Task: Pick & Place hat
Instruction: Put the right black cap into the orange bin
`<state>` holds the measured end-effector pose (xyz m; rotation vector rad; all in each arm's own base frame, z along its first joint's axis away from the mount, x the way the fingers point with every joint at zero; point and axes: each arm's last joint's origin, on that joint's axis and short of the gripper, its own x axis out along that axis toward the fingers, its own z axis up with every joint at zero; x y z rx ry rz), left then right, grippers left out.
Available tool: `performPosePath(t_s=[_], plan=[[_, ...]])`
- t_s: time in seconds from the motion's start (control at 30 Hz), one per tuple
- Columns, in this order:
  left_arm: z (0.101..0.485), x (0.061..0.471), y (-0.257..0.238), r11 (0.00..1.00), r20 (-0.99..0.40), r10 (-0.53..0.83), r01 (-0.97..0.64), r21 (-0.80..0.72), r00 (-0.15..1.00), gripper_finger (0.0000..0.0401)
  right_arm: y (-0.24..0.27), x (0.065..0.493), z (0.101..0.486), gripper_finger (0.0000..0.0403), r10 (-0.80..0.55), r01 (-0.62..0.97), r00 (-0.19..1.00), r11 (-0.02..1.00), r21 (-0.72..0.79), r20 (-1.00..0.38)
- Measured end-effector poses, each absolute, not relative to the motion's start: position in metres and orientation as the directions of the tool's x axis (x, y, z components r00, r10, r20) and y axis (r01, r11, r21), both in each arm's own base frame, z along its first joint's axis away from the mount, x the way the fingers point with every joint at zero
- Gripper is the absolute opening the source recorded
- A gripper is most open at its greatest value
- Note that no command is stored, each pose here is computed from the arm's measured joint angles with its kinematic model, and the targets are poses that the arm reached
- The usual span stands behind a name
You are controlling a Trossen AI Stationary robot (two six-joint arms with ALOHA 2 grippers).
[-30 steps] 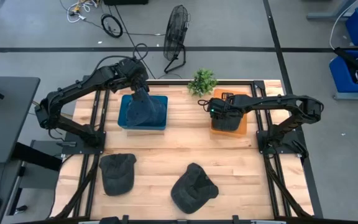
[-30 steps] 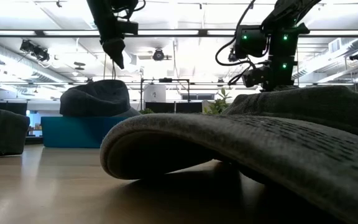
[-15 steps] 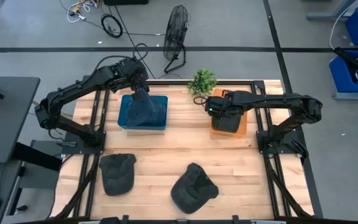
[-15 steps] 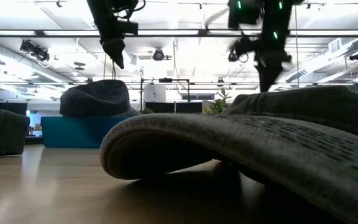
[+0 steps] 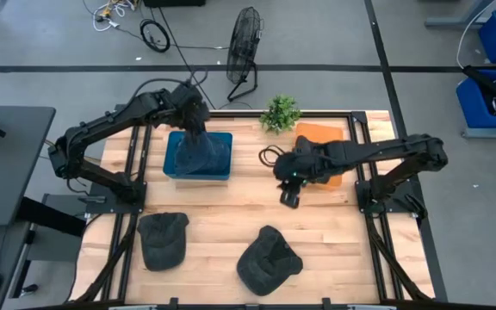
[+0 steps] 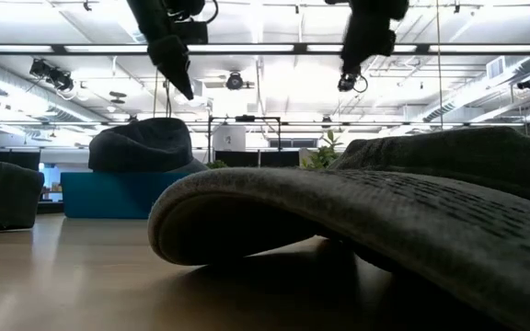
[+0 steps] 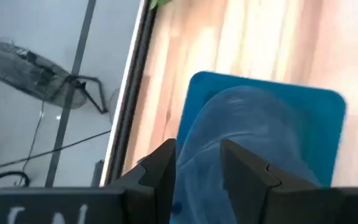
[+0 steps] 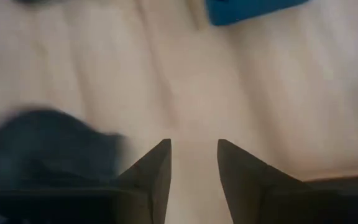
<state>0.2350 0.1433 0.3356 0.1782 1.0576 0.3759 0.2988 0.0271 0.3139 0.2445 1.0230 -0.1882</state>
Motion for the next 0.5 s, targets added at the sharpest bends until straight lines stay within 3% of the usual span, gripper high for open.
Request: performPosePath(t_s=[0.13, 0.27, 0.5], plan=[[0.336, 0.239, 0.138, 0.926, -0.810, 0.376, -0.194, 0.323, 0.450, 0.0128, 0.056, 0.309, 0.305, 0.0141, 0.095, 0.279, 0.511, 0.922, 0.270, -0.854], [0.336, 0.243, 0.130, 0.932, -0.810, 0.364, -0.168, 0.323, 0.461, 0.0128, 0.086, 0.321, 0.279, 0.0156, 0.208, 0.232, 0.423, 0.916, 0.327, -0.882], [0.336, 0.249, 0.119, 0.938, -0.810, 0.342, -0.125, 0.323, 0.477, 0.0128, 0.122, 0.341, 0.227, 0.0200, 0.428, 0.412, 0.222, 0.774, 0.482, -0.876]])
